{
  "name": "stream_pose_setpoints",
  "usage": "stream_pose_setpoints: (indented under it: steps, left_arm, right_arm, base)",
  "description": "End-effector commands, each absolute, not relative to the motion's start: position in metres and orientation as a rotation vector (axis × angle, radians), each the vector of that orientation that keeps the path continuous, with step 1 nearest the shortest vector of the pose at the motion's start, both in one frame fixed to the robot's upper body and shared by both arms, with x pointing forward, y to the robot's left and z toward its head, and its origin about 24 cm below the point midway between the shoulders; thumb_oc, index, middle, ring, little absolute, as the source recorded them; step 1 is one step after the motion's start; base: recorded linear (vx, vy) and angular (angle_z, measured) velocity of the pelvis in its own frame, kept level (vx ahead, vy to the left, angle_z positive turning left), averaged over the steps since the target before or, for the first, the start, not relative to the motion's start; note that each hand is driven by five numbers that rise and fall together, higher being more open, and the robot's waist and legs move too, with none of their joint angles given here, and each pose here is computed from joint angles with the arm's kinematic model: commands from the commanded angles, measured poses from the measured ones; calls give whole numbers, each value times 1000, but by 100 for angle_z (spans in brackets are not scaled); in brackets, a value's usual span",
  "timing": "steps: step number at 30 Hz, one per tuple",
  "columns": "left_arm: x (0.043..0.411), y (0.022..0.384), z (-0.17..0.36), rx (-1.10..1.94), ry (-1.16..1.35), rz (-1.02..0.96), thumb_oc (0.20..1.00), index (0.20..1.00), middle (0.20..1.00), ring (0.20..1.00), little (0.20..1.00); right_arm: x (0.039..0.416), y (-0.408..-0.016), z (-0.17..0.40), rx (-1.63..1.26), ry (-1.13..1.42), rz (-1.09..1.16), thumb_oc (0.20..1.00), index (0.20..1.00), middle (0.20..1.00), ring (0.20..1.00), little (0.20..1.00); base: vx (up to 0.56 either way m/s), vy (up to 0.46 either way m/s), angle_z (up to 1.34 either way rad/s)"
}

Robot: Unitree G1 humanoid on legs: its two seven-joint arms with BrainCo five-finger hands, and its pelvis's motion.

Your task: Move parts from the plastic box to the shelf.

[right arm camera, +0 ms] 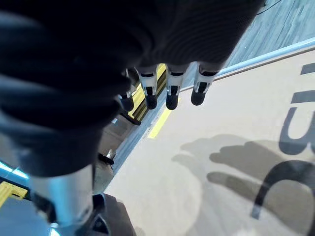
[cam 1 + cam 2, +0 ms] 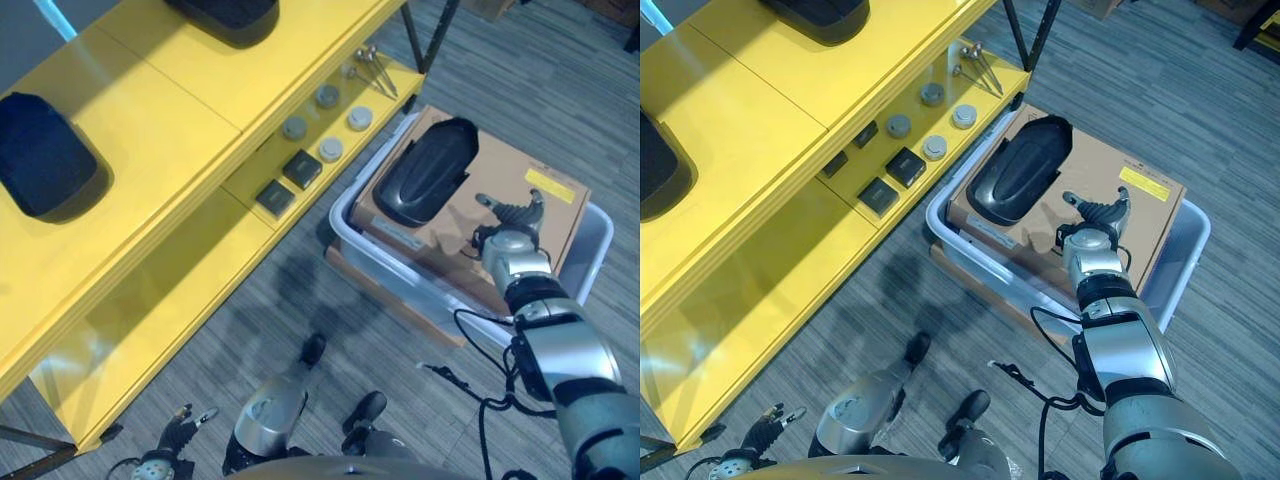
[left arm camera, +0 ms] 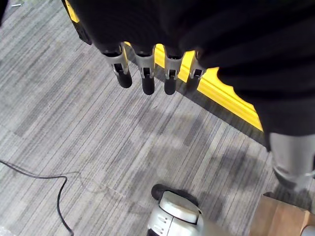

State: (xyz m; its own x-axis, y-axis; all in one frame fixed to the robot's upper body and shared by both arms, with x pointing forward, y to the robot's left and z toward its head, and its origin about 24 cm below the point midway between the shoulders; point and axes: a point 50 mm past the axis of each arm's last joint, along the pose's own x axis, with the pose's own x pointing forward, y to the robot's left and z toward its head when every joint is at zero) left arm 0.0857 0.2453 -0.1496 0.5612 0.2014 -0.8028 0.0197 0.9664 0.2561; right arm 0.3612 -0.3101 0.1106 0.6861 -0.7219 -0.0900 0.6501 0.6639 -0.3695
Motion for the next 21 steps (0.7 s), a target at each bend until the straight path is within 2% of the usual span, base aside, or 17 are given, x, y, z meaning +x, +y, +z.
stream_pose_setpoints:
  steps: [1, 14, 21]
  left_arm:
    - [75, 259, -148, 280, 996, 118, 1000, 1000, 1000, 1000, 1000]
    - [84, 261, -144, 263, 954, 110, 1000, 1000, 1000, 1000, 1000]
    - [84, 259, -144, 265, 955, 92, 1000, 1000, 1000, 1000, 1000]
  right_arm:
    - [362, -320, 130, -470, 175, -766, 1000, 1000, 1000, 1000, 1000]
    - [375, -312, 155, -504, 101, -748, 1000, 1000, 1000, 1000, 1000]
    - [370, -320, 145, -542, 171, -745, 1000, 1000, 1000, 1000, 1000]
  base:
    - [-13, 45, 1]
    - [-12, 20, 8]
    - [2, -2, 1]
